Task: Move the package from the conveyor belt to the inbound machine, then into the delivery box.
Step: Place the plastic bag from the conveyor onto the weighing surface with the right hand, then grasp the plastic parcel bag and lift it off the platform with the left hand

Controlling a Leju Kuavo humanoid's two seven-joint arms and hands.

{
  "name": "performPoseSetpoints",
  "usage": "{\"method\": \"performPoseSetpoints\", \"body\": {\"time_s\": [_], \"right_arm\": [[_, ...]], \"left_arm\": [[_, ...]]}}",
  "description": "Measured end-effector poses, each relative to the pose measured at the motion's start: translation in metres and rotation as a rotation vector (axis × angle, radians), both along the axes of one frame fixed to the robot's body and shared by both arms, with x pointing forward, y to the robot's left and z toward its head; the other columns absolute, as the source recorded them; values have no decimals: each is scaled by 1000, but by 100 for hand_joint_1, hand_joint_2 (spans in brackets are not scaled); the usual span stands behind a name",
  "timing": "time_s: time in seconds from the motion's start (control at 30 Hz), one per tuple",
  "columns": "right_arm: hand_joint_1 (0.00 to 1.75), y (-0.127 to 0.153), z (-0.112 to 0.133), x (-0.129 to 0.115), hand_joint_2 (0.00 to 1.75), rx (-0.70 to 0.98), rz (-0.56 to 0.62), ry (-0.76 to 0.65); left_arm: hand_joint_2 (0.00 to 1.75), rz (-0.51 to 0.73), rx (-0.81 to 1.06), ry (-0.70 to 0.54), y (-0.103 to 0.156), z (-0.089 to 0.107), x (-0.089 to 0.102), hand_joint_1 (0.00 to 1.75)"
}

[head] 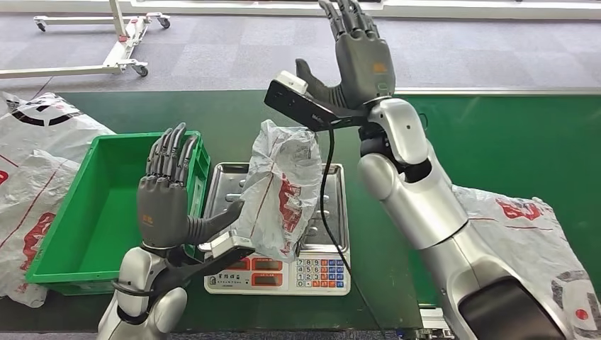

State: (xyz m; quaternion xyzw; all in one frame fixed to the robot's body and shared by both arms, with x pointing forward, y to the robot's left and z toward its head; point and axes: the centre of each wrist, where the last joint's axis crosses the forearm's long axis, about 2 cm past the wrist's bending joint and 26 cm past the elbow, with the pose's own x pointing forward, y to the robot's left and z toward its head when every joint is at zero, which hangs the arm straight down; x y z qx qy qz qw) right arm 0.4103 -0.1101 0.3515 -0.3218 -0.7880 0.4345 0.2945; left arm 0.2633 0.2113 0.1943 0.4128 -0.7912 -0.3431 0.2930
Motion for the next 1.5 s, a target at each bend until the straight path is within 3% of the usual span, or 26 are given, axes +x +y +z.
{"method": "performPoseSetpoints", "body": {"time_s": [0.07,0.4,0.5,0.6,0.7,0.83,0.97,1.07,1.17,1.27,1.4,1.5], "right_arm": [[0,-11,13,-2,0,7,7,-47],[0,-62,37,-7,0,28,-64,-186],[0,-71,35,-9,0,19,-60,-180],[0,-84,15,-14,0,-1,-42,-164],[0,-99,-18,-24,0,-1,-22,-115],[0,-119,-64,-43,0,16,-17,-48],[0,-134,-98,-60,0,13,-27,23],[0,-139,-112,-66,0,16,-26,69],[0,-141,-121,-70,0,22,-25,99],[0,-141,-129,-76,0,32,-23,119],[0,-140,-137,-84,0,39,-18,132],[0,-137,-140,-89,0,42,-13,131]], "left_arm": [[175,23,46,-10,0,2,5,0],[175,50,118,11,5,8,17,0],[175,7,204,107,8,7,24,0],[175,-123,269,276,13,0,39,0],[175,-278,300,453,26,1,72,0],[175,-448,310,695,51,30,131,0],[175,-468,312,835,60,68,169,0],[175,-461,316,871,62,81,180,0],[175,-451,334,900,63,83,186,0],[175,-433,369,936,62,74,187,0],[175,-419,412,998,60,49,185,0],[44,-425,450,1061,60,23,179,0]]}}
